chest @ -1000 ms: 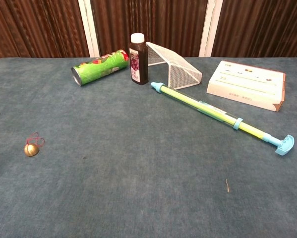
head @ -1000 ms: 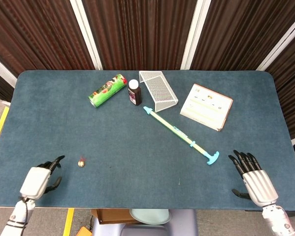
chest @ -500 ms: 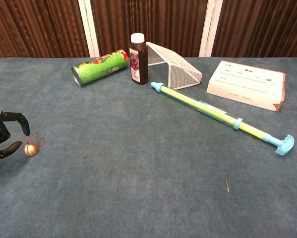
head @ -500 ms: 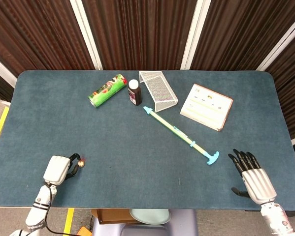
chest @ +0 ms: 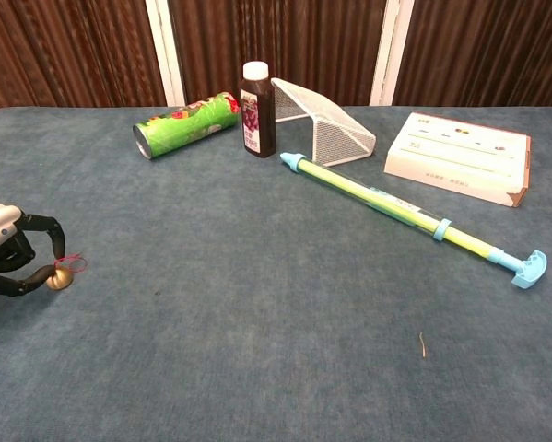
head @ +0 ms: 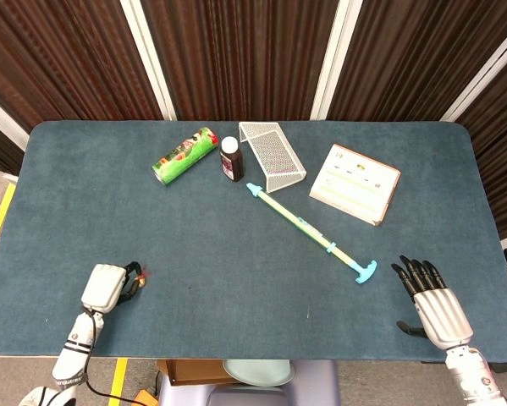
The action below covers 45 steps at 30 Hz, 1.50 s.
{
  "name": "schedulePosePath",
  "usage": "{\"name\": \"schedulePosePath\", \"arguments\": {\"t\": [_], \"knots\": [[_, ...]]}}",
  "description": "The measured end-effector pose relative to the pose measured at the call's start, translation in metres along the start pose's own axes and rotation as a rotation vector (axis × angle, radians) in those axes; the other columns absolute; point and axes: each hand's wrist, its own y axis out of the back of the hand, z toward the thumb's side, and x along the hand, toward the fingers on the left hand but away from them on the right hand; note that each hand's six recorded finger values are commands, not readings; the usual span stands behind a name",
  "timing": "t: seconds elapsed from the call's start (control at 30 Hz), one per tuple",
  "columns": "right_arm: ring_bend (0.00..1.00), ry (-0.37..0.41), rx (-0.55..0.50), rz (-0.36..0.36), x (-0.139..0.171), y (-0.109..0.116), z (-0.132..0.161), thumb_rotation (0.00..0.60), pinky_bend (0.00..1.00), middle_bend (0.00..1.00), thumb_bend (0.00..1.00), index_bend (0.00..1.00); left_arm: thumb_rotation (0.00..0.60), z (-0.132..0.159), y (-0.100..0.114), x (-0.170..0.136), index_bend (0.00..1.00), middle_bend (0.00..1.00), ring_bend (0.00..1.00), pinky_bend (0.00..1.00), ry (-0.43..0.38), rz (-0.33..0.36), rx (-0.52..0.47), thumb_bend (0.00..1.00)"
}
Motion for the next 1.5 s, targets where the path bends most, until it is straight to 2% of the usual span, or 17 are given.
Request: {"name": "schedulePosePath", "arguments": {"t": [1.03, 1.5], "knots": [[0.00, 0.001, -0.003, -0.006, 0.0010, 0.0016, -0.0001, 0.600, 0.00, 0.00, 0.18, 0.00, 0.600, -0.0025, -0.0038, -0.0010, 0.60, 1.00, 1.00, 1.00, 0.003, -0.010, 0.024, 0.44], [0.00, 0.004, -0.001, 0.000, 0.0010, 0.0000, 0.0012, 0.600, 0.00, 0.00, 0.18, 0.00, 0.600, -0.0021, 0.0004, 0.0001, 0.73, 1.00, 1.00, 1.00, -0.003, 0.007, 0.022, 0.44]]}}
